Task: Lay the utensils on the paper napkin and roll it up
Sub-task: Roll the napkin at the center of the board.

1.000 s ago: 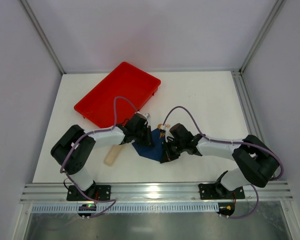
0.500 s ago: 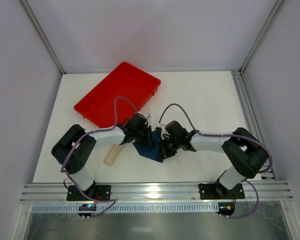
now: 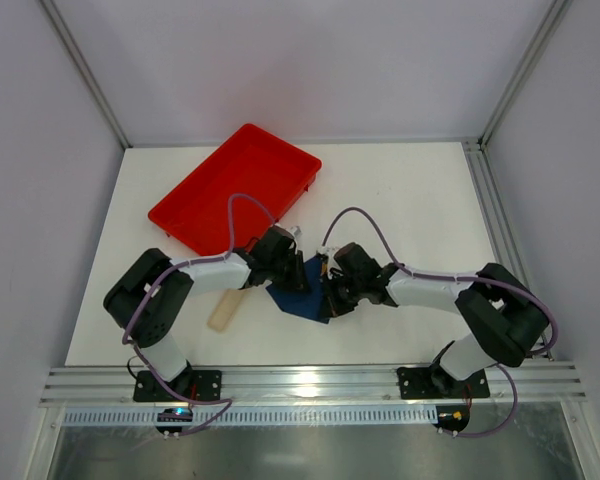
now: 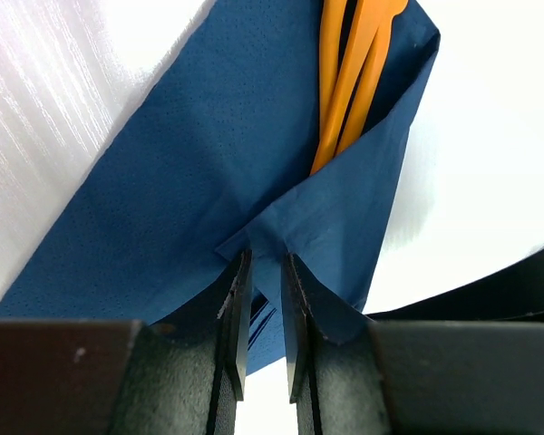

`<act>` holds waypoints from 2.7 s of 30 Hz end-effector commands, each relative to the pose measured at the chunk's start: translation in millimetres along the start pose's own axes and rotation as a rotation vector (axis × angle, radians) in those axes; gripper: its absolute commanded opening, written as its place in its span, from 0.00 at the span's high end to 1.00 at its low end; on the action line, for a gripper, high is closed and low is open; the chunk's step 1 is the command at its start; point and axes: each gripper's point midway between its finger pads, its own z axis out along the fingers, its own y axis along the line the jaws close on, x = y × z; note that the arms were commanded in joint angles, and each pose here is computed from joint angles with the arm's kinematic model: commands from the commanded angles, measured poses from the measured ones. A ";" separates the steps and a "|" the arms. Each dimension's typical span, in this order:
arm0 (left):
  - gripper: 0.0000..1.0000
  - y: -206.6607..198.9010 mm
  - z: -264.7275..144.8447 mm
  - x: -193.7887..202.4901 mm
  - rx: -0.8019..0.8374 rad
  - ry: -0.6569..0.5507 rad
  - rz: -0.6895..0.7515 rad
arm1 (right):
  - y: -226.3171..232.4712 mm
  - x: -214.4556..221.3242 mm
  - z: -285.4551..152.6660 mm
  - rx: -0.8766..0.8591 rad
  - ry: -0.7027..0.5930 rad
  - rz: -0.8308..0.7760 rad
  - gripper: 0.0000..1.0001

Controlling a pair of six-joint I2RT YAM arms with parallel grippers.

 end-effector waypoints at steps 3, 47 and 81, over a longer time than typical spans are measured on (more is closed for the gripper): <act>0.76 0.4 4.9 9.6 0.018 0.013 -0.072 | -22.1 11.4 -7.8 0.117 -0.005 0.002 0.96; 0.70 -11.5 -2.3 3.4 0.029 -0.057 -0.194 | -57.8 -75.6 4.3 0.466 -0.104 0.033 0.96; 0.49 31.1 -30.1 36.5 -0.125 -0.080 -0.248 | -57.5 -71.4 4.9 0.434 -0.128 0.025 0.96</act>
